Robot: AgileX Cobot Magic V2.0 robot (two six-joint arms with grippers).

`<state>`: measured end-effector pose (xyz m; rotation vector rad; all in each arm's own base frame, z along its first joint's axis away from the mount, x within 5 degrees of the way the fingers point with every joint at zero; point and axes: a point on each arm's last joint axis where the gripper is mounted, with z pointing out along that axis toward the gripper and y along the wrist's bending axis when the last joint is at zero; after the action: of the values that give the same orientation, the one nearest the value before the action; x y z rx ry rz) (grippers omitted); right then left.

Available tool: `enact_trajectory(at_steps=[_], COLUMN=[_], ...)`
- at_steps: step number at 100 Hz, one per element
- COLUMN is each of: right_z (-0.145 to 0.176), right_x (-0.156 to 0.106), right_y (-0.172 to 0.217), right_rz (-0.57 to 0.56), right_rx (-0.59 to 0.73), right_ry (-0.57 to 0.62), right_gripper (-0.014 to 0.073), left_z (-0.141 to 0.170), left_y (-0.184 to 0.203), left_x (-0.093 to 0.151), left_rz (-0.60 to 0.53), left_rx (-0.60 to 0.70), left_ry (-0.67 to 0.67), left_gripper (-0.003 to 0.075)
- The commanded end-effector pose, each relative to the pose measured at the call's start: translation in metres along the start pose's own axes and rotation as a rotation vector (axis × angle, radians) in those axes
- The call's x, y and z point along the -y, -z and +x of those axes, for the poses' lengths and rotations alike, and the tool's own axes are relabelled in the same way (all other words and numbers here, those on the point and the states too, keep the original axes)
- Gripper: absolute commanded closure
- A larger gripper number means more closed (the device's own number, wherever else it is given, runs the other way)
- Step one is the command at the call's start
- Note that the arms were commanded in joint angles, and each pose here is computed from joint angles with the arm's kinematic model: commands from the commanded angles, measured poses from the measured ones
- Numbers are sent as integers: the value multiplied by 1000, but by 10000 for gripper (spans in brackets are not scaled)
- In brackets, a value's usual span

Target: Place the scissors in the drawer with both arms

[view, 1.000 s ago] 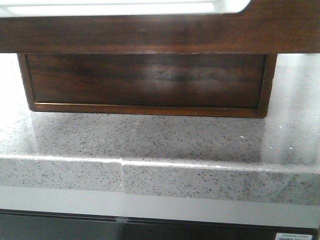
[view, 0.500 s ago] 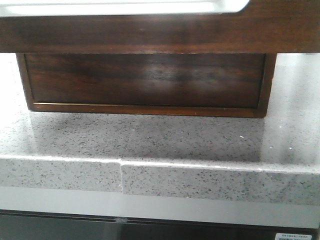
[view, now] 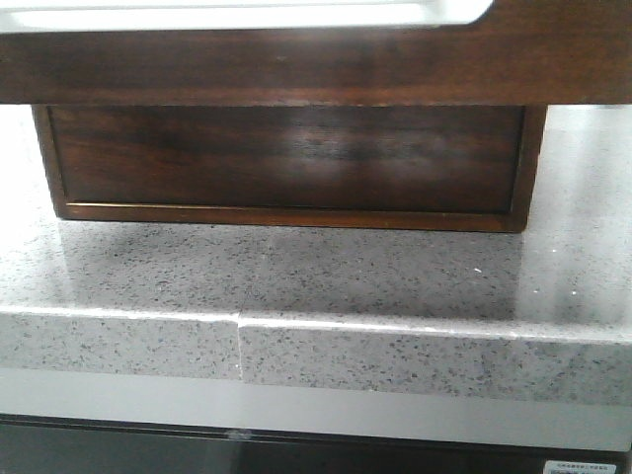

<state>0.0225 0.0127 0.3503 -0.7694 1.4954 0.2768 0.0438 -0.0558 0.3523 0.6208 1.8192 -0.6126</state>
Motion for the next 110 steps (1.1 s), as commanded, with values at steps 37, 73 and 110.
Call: enact_trajectory(at_steps=[37,73,110], right_z=[-13,-13,-13], right_x=[4,4,4], right_y=[1,1,1], right_rz=[27,27,27], right_rx=[86,86,86], right_ry=[5,5,5], right_gripper=[640,640,640], left_z=[4,42,123], left_y=[2,26,-20], left_x=[-10,-31,-53], left_rz=[-122,-501,-466], left_rx=[67,529,320], left_ry=[-103,-249,75], left_gripper=[740,740,740])
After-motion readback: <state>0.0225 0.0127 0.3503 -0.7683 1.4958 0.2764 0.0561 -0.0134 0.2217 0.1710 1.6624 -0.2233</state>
